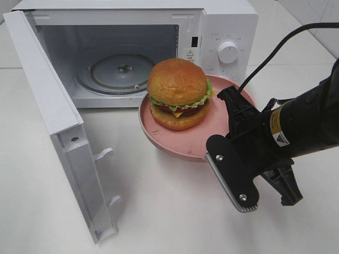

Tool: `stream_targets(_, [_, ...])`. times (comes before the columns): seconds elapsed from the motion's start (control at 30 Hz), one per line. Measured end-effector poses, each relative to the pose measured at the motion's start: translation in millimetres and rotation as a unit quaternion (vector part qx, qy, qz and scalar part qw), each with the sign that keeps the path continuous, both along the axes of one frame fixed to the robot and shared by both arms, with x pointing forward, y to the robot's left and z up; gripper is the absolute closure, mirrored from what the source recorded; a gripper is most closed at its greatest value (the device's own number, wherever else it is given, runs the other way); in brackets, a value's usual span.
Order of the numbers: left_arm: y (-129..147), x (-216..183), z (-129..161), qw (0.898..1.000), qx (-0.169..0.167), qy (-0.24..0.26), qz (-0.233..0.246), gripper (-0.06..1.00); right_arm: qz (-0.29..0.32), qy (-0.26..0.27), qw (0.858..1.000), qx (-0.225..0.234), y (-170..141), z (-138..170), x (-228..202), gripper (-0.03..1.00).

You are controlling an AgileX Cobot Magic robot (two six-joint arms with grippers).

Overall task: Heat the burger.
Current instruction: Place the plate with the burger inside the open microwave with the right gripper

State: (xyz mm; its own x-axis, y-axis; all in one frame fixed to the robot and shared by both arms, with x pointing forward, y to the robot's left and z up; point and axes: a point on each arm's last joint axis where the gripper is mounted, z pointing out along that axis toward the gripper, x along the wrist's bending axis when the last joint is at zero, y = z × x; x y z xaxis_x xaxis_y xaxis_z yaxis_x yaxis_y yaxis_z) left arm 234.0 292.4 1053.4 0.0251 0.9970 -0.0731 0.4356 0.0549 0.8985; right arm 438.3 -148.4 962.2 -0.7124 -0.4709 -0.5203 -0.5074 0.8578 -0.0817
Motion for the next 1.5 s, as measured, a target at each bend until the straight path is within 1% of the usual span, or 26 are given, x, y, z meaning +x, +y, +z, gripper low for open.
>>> stream_targets(0.03, [0.0, 0.0, 0.0, 1.0, 0.0, 0.0, 0.0, -0.05, 0.0, 0.0, 1.0, 0.0, 0.0, 0.0, 0.0, 0.91])
stream_targets(0.2, [0.0, 0.0, 0.0, 1.0, 0.0, 0.0, 0.0, -0.05, 0.044, 0.021, 0.999, -0.008, -5.7, -2.4, 1.3, 0.9])
stream_targets(0.23, [0.0, 0.0, 0.0, 1.0, 0.0, 0.0, 0.0, -0.05, 0.044, 0.021, 0.999, -0.008, -5.7, -2.4, 1.3, 0.9])
stream_targets(0.27, [0.0, 0.0, 0.0, 1.0, 0.0, 0.0, 0.0, -0.05, 0.065, 0.025, 0.998, -0.008, -4.9, -2.7, 0.4, 0.9])
stream_targets(0.3, [0.0, 0.0, 0.0, 1.0, 0.0, 0.0, 0.0, -0.05, 0.074, 0.032, 0.997, -0.001, -4.0, -2.8, -0.4, 0.9])
stream_targets(0.53, [0.0, 0.0, 0.0, 1.0, 0.0, 0.0, 0.0, -0.05, 0.104, 0.037, 0.994, 0.009, -1.0, -2.5, -2.3, 0.9])
stream_targets(0.67, [0.0, 0.0, 0.0, 1.0, 0.0, 0.0, 0.0, -0.05, 0.105, 0.037, 0.994, 0.008, 0.3, 0.2, -0.6, 0.9])
stream_targets(0.73, [0.0, 0.0, 0.0, 1.0, 0.0, 0.0, 0.0, -0.05, 0.103, 0.022, 0.994, 0.017, 7.1, 9.9, 8.8, 0.9])
stream_targets(0.87, [0.0, 0.0, 0.0, 1.0, 0.0, 0.0, 0.0, -0.05, 0.103, 0.02, 0.994, 0.02, 13.8, 16.2, 17.7, 0.9])
stream_targets(1.07, [0.0, 0.0, 0.0, 1.0, 0.0, 0.0, 0.0, -0.05, 0.105, 0.042, 0.994, 0.008, 24.7, 16.9, 31.7, 0.9])
stream_targets(1.2, [0.0, 0.0, 0.0, 1.0, 0.0, 0.0, 0.0, -0.05, 0.105, 0.045, 0.993, 0.007, 28.6, 19.2, 36.7, 0.9])
stream_targets(1.37, [0.0, 0.0, 0.0, 1.0, 0.0, 0.0, 0.0, -0.05, 0.101, 0.043, 0.994, 0.018, 35.1, 23.4, 44.1, 0.9])
stream_targets(1.43, [0.0, 0.0, 0.0, 1.0, 0.0, 0.0, 0.0, -0.05, 0.09, 0.051, 0.994, 0.038, 41.5, 26.9, 48.9, 0.9])
stream_targets(1.5, [0.0, 0.0, 0.0, 1.0, 0.0, 0.0, 0.0, -0.05, 0.086, 0.05, 0.994, 0.047, 44.7, 28.4, 52.0, 0.9])
